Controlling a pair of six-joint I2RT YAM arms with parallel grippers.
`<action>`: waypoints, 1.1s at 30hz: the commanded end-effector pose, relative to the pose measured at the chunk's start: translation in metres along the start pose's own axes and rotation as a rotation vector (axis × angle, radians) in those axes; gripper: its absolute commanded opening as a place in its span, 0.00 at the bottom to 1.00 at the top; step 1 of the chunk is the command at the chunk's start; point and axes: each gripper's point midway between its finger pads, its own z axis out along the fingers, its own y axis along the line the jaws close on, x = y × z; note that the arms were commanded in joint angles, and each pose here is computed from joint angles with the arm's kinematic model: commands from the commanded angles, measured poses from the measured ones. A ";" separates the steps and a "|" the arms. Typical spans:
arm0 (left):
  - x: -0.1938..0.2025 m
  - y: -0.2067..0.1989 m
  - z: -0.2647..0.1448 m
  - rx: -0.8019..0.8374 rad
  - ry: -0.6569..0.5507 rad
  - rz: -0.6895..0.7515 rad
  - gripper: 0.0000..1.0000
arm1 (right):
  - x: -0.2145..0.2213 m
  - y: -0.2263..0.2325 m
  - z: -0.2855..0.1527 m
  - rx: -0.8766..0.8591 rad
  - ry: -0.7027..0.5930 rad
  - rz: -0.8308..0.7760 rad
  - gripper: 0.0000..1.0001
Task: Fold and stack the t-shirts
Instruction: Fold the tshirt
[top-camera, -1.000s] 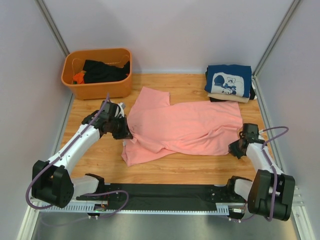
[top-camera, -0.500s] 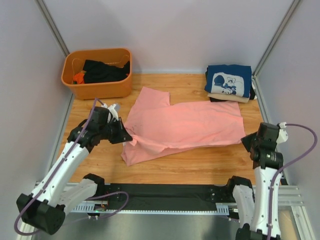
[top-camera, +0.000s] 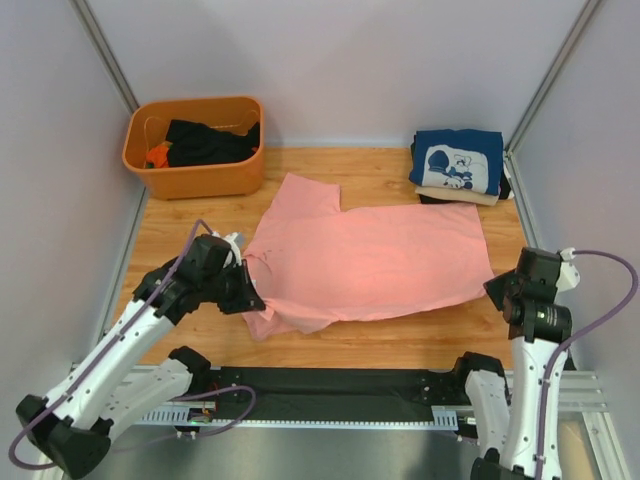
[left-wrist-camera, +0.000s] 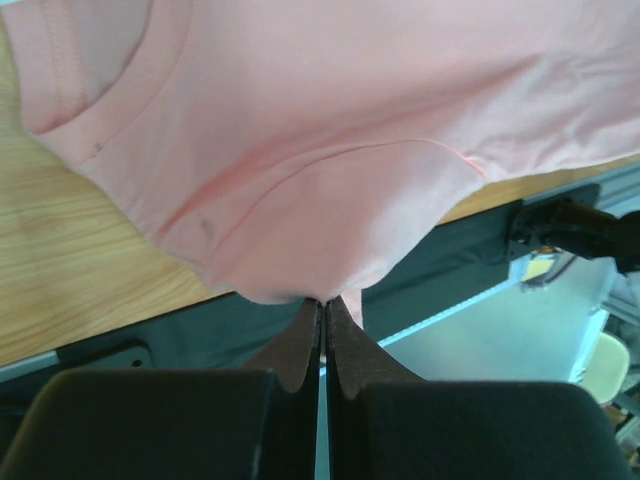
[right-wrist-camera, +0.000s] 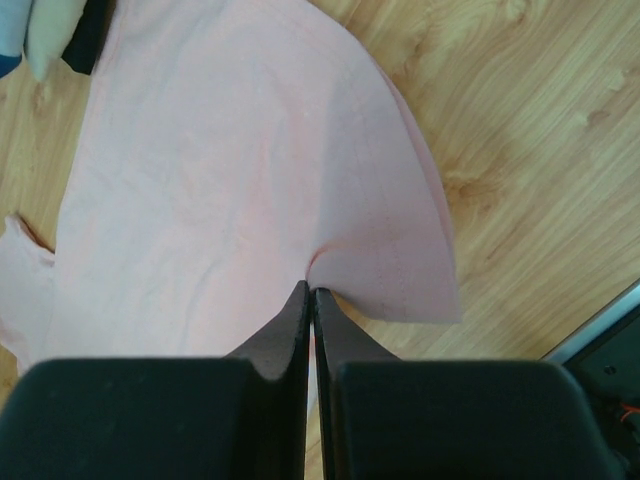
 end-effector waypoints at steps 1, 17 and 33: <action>-0.026 0.001 0.006 -0.083 -0.029 0.056 0.00 | -0.025 0.033 0.016 -0.072 -0.048 0.026 0.00; -0.141 0.029 0.087 -0.235 0.045 0.077 0.00 | -0.022 0.090 0.169 0.018 0.190 0.000 0.00; -0.104 0.057 0.055 -0.238 -0.112 -0.144 0.68 | -0.009 0.062 0.153 0.003 0.287 -0.107 1.00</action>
